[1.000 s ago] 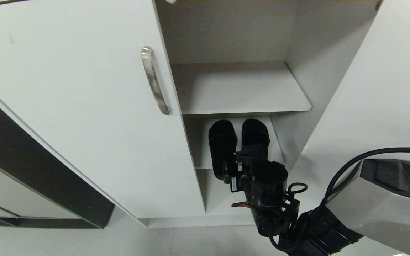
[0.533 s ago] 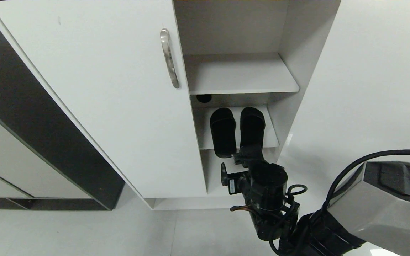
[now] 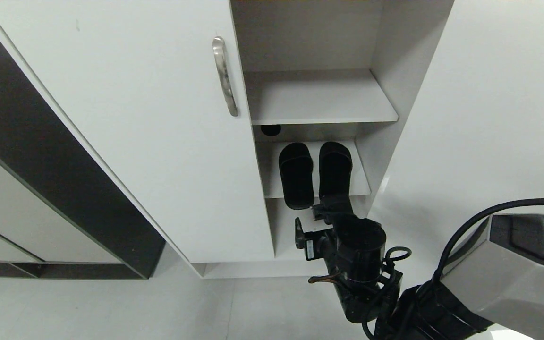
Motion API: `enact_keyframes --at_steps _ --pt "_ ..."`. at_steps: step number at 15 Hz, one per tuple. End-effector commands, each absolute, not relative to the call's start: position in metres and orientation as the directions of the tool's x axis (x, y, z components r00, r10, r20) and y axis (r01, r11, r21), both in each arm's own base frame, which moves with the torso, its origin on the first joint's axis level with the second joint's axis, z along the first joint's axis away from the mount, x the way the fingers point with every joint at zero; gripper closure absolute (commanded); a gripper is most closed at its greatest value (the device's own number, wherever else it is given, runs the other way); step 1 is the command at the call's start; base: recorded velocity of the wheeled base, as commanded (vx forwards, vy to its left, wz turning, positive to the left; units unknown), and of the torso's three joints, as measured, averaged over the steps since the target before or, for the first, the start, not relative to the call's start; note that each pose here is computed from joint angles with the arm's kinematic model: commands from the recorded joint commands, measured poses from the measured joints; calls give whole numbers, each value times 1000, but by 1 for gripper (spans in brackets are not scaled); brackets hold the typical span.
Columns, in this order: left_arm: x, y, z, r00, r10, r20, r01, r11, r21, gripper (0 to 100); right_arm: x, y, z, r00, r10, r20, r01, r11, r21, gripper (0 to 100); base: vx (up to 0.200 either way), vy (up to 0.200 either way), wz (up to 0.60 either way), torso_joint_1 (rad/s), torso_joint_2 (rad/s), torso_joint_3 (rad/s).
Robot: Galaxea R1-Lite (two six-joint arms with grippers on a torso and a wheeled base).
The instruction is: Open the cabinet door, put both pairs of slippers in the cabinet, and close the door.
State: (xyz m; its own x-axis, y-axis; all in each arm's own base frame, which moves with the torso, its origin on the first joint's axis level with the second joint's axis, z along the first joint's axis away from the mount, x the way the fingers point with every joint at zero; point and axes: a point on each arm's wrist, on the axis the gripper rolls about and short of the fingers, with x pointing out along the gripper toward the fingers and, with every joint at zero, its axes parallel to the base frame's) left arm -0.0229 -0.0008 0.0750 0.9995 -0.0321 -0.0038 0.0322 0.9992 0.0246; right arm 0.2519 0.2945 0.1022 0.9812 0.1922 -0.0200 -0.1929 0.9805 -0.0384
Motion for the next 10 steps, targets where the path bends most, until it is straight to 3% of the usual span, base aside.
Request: enact_keyframes --at_steps 1,10 --pt "-23 -1 75 999 -32 -5 32 999 26 100 248 295 105 980 199 -16 -200 979 -35 0 0 0 0 0 0 0" --pt "-23 -1 75 999 -32 -6 32 999 24 100 245 297 104 978 205 -21 -206 978 -41 0 0 0 0 5 2 188"
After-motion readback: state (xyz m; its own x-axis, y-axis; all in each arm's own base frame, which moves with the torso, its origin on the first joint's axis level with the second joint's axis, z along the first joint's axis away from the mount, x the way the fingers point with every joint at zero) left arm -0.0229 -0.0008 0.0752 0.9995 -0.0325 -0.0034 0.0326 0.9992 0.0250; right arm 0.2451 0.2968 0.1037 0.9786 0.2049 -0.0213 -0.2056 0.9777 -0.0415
